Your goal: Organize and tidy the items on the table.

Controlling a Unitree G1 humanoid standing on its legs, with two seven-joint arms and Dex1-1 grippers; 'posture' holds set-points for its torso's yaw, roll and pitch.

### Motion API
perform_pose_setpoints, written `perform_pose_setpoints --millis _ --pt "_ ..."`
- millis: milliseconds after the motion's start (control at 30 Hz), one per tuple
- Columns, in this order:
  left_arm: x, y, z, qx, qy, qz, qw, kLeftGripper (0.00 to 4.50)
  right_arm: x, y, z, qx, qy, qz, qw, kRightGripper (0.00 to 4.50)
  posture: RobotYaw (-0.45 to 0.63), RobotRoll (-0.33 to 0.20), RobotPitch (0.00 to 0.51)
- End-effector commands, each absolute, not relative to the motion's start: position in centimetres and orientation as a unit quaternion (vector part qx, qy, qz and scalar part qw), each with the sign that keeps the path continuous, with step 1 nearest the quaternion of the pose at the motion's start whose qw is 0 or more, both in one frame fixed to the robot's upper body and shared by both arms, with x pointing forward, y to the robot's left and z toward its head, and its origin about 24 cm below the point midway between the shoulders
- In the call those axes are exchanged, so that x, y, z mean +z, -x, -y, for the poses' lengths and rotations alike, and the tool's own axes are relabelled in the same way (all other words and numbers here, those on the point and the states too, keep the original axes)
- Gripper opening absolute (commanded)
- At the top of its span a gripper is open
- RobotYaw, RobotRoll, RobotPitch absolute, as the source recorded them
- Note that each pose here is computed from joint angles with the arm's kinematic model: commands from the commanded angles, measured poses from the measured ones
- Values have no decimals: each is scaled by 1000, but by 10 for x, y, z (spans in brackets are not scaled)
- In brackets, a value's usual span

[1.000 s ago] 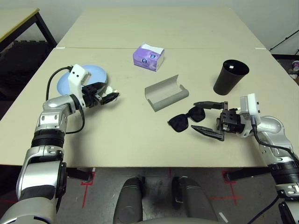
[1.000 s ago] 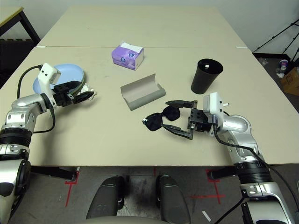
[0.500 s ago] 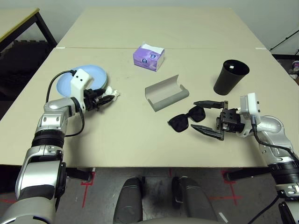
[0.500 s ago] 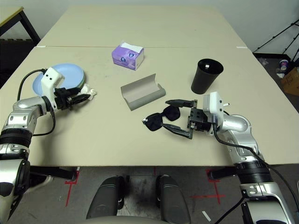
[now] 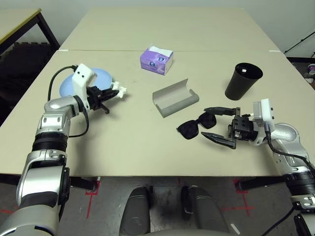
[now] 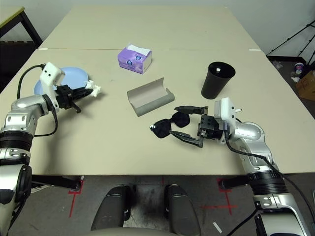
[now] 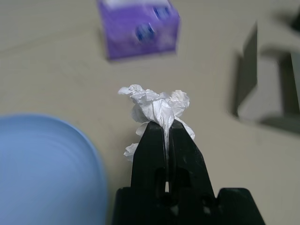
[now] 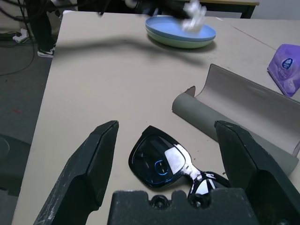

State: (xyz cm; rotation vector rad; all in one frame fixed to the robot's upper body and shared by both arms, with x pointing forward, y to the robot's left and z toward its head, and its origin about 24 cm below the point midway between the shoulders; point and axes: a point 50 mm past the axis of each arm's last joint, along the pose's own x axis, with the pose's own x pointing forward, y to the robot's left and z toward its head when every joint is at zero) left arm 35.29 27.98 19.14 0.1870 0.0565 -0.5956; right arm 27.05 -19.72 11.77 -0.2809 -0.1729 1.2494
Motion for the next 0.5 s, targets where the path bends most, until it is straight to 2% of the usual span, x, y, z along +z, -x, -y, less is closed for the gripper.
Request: perform_pose_setpoints --millis 33,100,167,400,500 --pt "208 -355 -313 -179 -138 -17 974 32 118 -269 199 582 135 81 798 4500 30 0 118" --pt "210 -355 -326 -128 -183 -22 975 32 118 -269 199 583 135 80 797 4500 31 0 119" --pt "211 -356 -330 -106 -179 -15 978 32 118 -269 199 583 135 80 797 4500 32 0 118" --pt "195 -354 -329 -129 -172 -35 976 32 119 -268 196 585 135 80 796 4500 27 0 117" --pt "191 -354 -329 -129 -168 -40 977 730 120 -268 196 585 134 80 796 4500 25 0 116"
